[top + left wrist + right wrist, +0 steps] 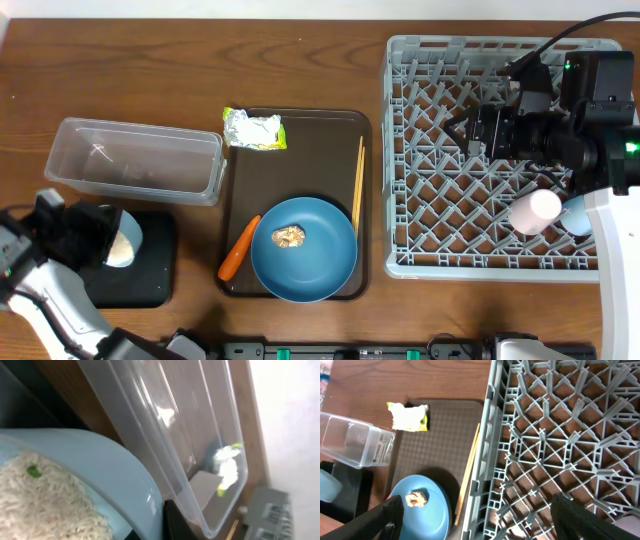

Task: Sort waste into correct bins and load items into the dishwasher rack
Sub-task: 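Tip the rice bowl over the black tray to dump the rice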

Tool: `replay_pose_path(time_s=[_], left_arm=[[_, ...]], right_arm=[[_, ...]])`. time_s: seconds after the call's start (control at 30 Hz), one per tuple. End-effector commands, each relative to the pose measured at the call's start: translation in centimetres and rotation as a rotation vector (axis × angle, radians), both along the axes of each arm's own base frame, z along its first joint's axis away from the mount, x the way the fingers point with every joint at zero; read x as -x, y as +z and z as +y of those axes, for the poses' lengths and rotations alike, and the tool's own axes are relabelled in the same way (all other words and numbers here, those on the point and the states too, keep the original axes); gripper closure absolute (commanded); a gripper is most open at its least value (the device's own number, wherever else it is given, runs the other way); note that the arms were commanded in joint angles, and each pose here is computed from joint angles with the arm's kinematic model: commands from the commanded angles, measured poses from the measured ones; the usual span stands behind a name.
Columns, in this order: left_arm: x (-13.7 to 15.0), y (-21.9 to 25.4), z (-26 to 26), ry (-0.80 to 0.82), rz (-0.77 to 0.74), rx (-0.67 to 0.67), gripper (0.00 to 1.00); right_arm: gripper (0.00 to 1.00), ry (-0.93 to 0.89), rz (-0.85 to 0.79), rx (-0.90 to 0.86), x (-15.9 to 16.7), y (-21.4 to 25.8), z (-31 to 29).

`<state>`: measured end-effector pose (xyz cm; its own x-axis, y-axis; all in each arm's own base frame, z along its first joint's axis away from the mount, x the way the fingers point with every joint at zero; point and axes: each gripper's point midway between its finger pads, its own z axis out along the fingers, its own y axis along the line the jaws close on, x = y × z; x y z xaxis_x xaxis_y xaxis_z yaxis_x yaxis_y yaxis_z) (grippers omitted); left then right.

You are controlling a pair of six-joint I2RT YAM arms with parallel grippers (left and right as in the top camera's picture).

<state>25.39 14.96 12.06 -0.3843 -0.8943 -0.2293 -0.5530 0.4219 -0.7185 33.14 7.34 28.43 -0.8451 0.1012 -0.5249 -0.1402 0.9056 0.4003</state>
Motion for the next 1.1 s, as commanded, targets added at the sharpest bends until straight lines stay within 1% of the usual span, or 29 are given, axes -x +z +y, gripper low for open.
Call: replay_pose_path(time_s=[0.0,0.17,0.4,0.5,0.63,0.7,0.77,0.83,0.87,0.9,0.93,1.0,1.03,1.07], left_arm=[[0.2,1.4,-0.9,-0.031,-0.188,0.108,0.94],[1.6,3.6,-0.2,-0.055,-0.449,0.107,0.94],[4.4,5.7,0.8,-0.018,-0.666,0.076,0.94],[4.9,5.3,1.1,0.001,-0.671,0.037,0.94],[5.1,4.5,0.6,-0.018,-0.679,-0.017,0.94],[5.2,4.2,0.5,-0.021,-0.679,-0.022,0.94],[5.1,3.7,0.5,-0.038,-0.66,-0.084,0.94],[5.2,4.2,0.2,-0.016,-0.677,-0.003,0.94],[5.2,4.2,0.2,-0.026,-0.679,-0.028,0.94],[5.1,4.0,0.2,-0.054,-0.676,-0.104,0.94],[5.2,3.8,0.2,-0.056,-0.666,-0.116,0.94],[5.2,4.1,0.1,-0.036,-0.682,-0.046,0.94],[5.2,3.9,0.0,-0.042,-0.677,-0.063,0.93],[5.1,3.3,0.2,-0.035,-0.64,-0.068,0.94]], right_arm=[[0.13,0.02,-0.007,0.002,0.2,0.1,0.4],[0.12,0.02,-0.011,0.002,0.1,0.1,0.4],[0.12,0.019,-0.033,0.001,-0.3,0.4,0.4],[0.12,0.014,-0.032,-0.002,-0.4,0.4,0.4],[0.12,0.014,-0.032,-0.002,-0.4,0.4,0.4],[0.12,0.013,-0.031,-0.003,-0.4,0.4,0.4],[0.12,0.014,-0.031,-0.002,-0.4,0.4,0.4],[0.12,0.013,-0.034,-0.003,-0.4,0.5,0.4],[0.11,0.013,-0.034,-0.003,-0.4,0.5,0.4],[0.12,0.014,-0.034,-0.003,-0.4,0.5,0.4],[0.11,0.013,-0.034,-0.003,-0.4,0.5,0.4],[0.11,0.013,-0.034,-0.003,-0.4,0.5,0.4],[0.12,0.013,-0.033,-0.004,-0.4,0.5,0.4],[0.12,0.008,-0.031,-0.007,-0.4,0.5,0.4]])
